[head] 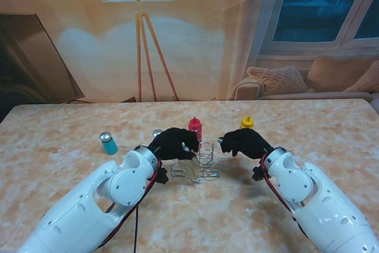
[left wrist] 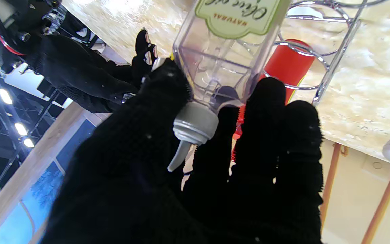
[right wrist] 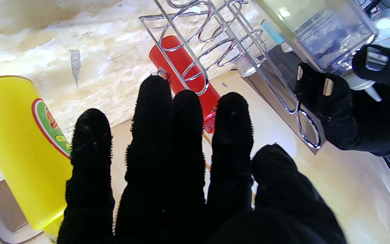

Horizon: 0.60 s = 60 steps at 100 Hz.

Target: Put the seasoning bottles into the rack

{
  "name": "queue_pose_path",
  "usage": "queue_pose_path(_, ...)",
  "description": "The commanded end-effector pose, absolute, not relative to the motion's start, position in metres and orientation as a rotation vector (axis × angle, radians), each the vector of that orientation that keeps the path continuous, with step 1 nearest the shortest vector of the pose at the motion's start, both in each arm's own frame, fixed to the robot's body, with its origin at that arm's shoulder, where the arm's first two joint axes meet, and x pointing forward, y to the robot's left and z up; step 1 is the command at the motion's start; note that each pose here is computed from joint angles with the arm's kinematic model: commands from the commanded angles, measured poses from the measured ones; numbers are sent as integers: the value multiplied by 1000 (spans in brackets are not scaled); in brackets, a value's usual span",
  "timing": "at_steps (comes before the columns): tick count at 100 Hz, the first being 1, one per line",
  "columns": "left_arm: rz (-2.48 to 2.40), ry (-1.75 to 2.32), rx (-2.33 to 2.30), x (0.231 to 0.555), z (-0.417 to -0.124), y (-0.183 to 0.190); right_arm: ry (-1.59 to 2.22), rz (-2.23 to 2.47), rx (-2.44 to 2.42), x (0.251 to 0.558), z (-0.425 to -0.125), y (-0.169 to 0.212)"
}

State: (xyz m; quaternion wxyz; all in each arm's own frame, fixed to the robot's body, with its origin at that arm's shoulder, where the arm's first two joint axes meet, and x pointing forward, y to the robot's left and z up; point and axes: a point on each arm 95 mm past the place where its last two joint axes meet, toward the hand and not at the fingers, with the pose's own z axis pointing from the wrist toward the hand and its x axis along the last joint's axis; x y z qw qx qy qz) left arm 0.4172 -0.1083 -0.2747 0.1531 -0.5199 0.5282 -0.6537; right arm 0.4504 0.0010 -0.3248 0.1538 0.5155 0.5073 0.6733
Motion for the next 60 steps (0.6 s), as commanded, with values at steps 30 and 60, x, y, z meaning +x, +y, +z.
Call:
queue_pose_path(30, -1882, 1445, -1544, 411, -273, -124, 1476, 1924, 1488, 447, -329, 5)
queue_pose_path(60, -1891, 1488, -1493, 411, -276, -123, 1473, 1924, 1487, 447, -328, 4)
